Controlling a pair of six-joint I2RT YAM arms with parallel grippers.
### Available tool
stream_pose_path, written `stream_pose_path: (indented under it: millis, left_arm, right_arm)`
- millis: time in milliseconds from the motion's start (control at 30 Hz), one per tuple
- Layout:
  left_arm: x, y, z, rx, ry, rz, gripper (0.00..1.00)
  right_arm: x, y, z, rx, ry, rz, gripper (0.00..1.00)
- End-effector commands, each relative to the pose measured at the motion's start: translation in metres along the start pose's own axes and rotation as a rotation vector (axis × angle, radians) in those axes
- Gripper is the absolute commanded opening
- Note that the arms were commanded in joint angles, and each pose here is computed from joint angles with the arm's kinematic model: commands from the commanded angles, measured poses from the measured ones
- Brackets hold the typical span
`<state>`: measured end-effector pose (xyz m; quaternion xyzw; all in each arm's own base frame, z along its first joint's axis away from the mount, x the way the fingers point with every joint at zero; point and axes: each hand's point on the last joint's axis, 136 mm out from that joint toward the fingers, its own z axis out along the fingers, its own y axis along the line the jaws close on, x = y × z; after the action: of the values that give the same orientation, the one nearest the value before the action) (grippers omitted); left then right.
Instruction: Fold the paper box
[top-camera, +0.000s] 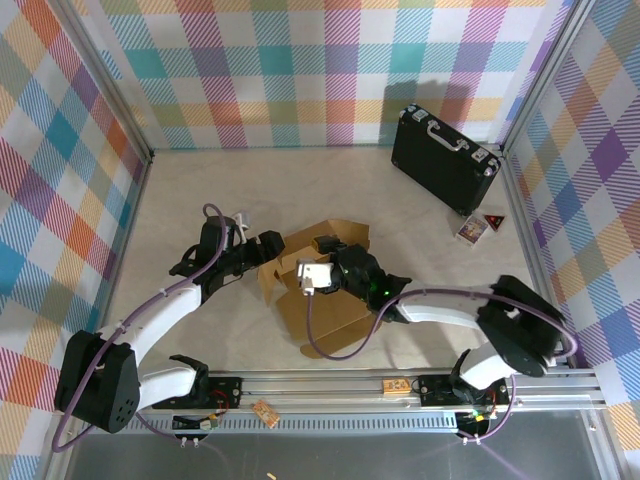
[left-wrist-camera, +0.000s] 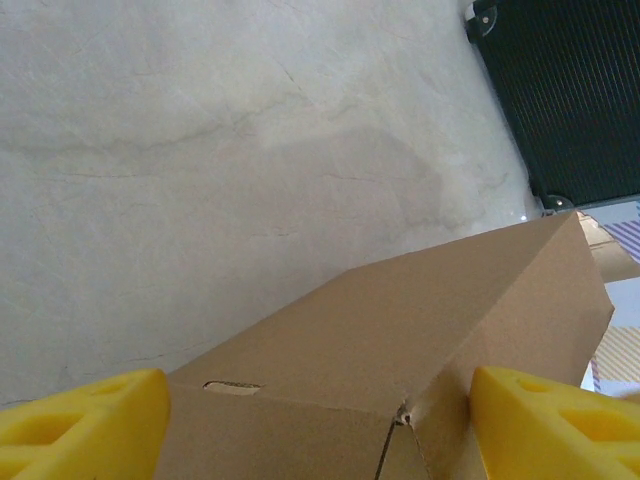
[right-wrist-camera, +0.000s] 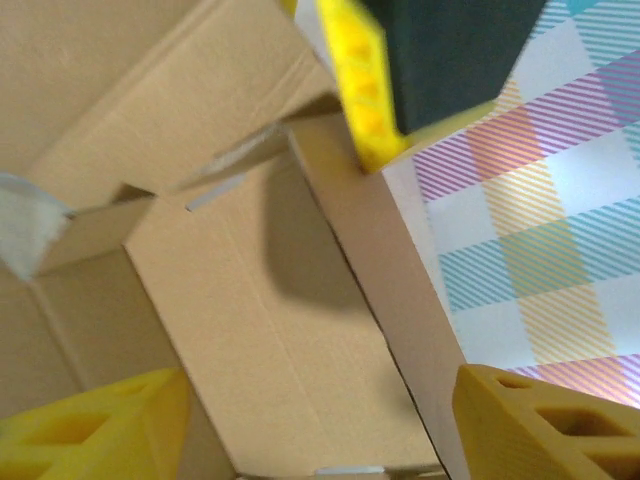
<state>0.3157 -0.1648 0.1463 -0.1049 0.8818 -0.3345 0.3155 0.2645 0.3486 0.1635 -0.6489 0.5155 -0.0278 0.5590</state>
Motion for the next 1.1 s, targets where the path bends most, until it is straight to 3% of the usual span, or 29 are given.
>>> stream_pose_path:
  millis: [0,200,300,433,700,833,900,1067]
  left_arm:
    - [0.009,0.008,0.000,-0.054,0.030,0.039,0.78]
    - [0.011,0.007,-0.001,-0.053,0.035,0.055,0.78]
    - [0.012,0.008,-0.001,-0.064,0.035,0.065,0.78]
    - [0.013,0.012,-0.001,-0.088,0.040,0.073,0.78]
    - [0.017,0.015,0.001,-0.103,0.053,0.094,0.75]
    - [0.019,0.015,0.001,-0.107,0.063,0.106,0.74]
    - [0.020,0.015,0.001,-0.110,0.064,0.110,0.73]
    - [0.021,0.016,0.002,-0.120,0.069,0.111,0.73]
  right_arm:
    - [-0.013,0.011,-0.029,-0.198,-0.005,0.160,0.73]
    - [-0.028,-0.046,-0.069,-0.193,-0.027,0.424,0.82]
    - [-0.002,-0.079,-0.082,-0.176,0.046,0.677,0.85]
    - [0.052,-0.107,-0.089,-0.148,0.188,0.998,0.80]
    - [0.101,-0.101,-0.058,-0.248,0.323,1.267,0.78]
    - [0.128,-0.111,-0.043,-0.230,0.328,1.413,0.71]
    - [0.129,-0.106,-0.039,-0.282,0.308,1.438,0.65]
    - [0.125,-0.083,-0.036,-0.393,0.296,1.443,0.65]
